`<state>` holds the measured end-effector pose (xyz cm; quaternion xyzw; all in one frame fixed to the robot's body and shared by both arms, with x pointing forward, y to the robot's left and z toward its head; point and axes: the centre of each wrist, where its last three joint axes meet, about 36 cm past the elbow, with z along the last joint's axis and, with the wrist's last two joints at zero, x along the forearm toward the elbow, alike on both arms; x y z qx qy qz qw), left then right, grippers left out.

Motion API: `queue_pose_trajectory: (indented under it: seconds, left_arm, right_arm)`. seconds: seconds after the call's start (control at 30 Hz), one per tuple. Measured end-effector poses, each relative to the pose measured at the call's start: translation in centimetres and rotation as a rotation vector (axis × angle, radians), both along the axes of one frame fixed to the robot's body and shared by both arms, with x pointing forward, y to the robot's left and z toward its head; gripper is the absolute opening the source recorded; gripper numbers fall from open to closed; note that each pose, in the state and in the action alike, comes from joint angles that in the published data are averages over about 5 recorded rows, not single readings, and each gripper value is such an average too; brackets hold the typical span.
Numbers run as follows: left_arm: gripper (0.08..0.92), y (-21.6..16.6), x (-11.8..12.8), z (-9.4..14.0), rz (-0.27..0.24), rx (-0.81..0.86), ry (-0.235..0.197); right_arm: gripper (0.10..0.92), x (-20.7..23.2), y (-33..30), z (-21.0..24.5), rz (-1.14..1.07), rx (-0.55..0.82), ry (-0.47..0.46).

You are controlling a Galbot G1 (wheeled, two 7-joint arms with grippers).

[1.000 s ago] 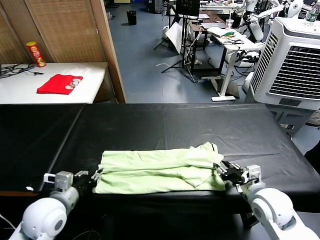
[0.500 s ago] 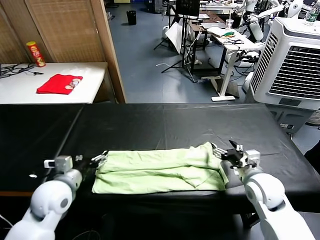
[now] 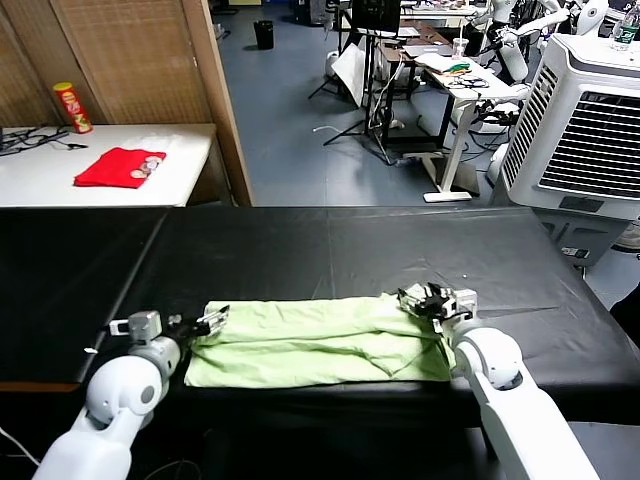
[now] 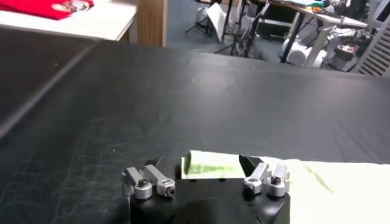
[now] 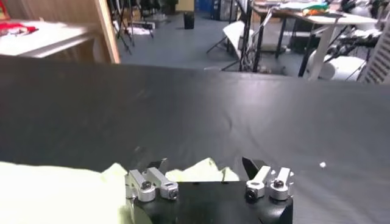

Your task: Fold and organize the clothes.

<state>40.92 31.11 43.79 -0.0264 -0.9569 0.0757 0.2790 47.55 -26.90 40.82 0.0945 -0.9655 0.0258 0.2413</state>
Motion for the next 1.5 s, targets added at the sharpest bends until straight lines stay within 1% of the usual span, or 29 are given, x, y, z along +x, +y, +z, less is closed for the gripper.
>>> queue_pose_trajectory:
  seconds: [0.07, 0.13, 0.17, 0.23, 0.33, 0.4, 0.43, 0.5, 0.53, 0.57, 0.6, 0.77, 1.0, 1.03, 1.1, 1.2, 1.23, 1.27, 1.33, 1.37, 1.43, 1.47, 1.5]
  left_arm:
    - [0.699, 0.0, 0.2, -0.3, 0.004, -0.002, 0.0]
    - [0.67, -0.1, 0.4, -0.7, 0.009, -0.004, 0.001]
    - [0.657, -0.1, 0.4, -0.9, 0.011, -0.006, 0.002]
    - [0.639, -0.1, 0.5, -1.2, 0.017, -0.009, 0.005]
    - [0.514, 0.0, 0.4, -1.6, 0.023, 0.001, 0.002]
    - [0.384, 0.0, 0.4, -1.8, 0.026, 0.02, -0.007]
    - [0.334, 0.0, 0.3, -1.9, 0.026, 0.031, -0.015]
    - [0.217, -0.2, 0.2, -2.2, 0.022, 0.059, -0.04]
    - [0.183, -0.3, 0.2, -2.3, 0.019, 0.075, -0.054]
    - [0.148, -0.4, 0.2, -2.5, 0.016, 0.091, -0.068]
    - [0.13, -0.5, 0.1, -2.6, 0.014, 0.108, -0.081]
    - [0.127, -0.8, 0.5, -3.0, 0.014, 0.183, -0.122]
    - [0.127, -1.0, 2.5, -3.4, 0.018, 0.196, -0.138]
    - [0.127, -0.9, 2.9, -3.4, 0.019, 0.197, -0.141]
    - [0.127, -0.7, 3.6, -3.3, 0.021, 0.201, -0.152]
    - [0.15, -0.2, 4.1, -3.0, 0.024, 0.214, -0.169]
    - [0.178, 0.0, 4.1, -2.9, 0.025, 0.218, -0.172]
    - [0.222, 0.2, 4.1, -2.7, 0.027, 0.222, -0.174]
    - [0.317, 0.6, 3.9, -2.3, 0.03, 0.229, -0.177]
    - [0.384, 0.8, 3.8, -2.1, 0.031, 0.232, -0.178]
    - [0.484, 1.1, 3.4, -1.7, 0.033, 0.237, -0.18]
    - [0.551, 1.2, 3.1, -1.5, 0.034, 0.239, -0.183]
    - [0.601, 1.3, 2.8, -1.3, 0.035, 0.239, -0.185]
  right_arm:
    - [0.683, -0.1, 0.1, -0.2, -0.001, 0.003, 0.003]
    - [0.67, -0.2, 0.2, -0.3, -0.003, 0.004, 0.005]
    - [0.654, -0.2, 0.3, -0.4, -0.003, 0.003, 0.005]
    - [0.589, -0.4, 0.4, -0.7, -0.006, 0.0, 0.0]
    - [0.435, -0.7, 0.6, -1.1, -0.02, -0.01, -0.016]
    - [0.319, -0.9, 0.8, -1.4, -0.035, -0.02, -0.03]
    - [0.27, -1.0, 0.9, -1.6, -0.044, -0.026, -0.038]
    - [0.191, -1.2, 1.1, -1.9, -0.064, -0.036, -0.053]
    - [0.17, -1.3, 1.2, -2.0, -0.074, -0.042, -0.062]
    - [0.167, -1.3, 1.3, -2.2, -0.083, -0.047, -0.071]
    - [0.162, -1.2, 1.4, -2.3, -0.091, -0.051, -0.079]
    - [0.164, -0.3, 2.0, -2.7, -0.103, -0.039, -0.102]
    - [0.165, 2.2, 2.9, -2.8, -0.06, 0.009, -0.118]
    - [0.179, 2.4, 2.8, -2.8, -0.054, 0.012, -0.119]
    - [0.239, 2.5, 2.5, -2.6, -0.045, 0.014, -0.121]
    - [0.398, 2.0, 1.6, -2.1, -0.037, 0.009, -0.13]
    - [0.448, 1.7, 1.3, -1.8, -0.034, 0.008, -0.134]
    - [0.515, 1.2, 1.0, -1.6, -0.033, 0.006, -0.138]
    - [0.615, 0.3, 0.4, -1.0, -0.03, 0.002, -0.15]
    - [0.673, -0.3, 0.1, -0.6, -0.03, 0.002, -0.156]
    - [0.743, -1.6, -0.4, 0.0, -0.03, 0.001, -0.17]
    - [0.773, -2.3, -0.6, 0.3, -0.03, 0.002, -0.176]
    - [0.786, -2.9, -0.7, 0.6, -0.029, 0.003, -0.182]
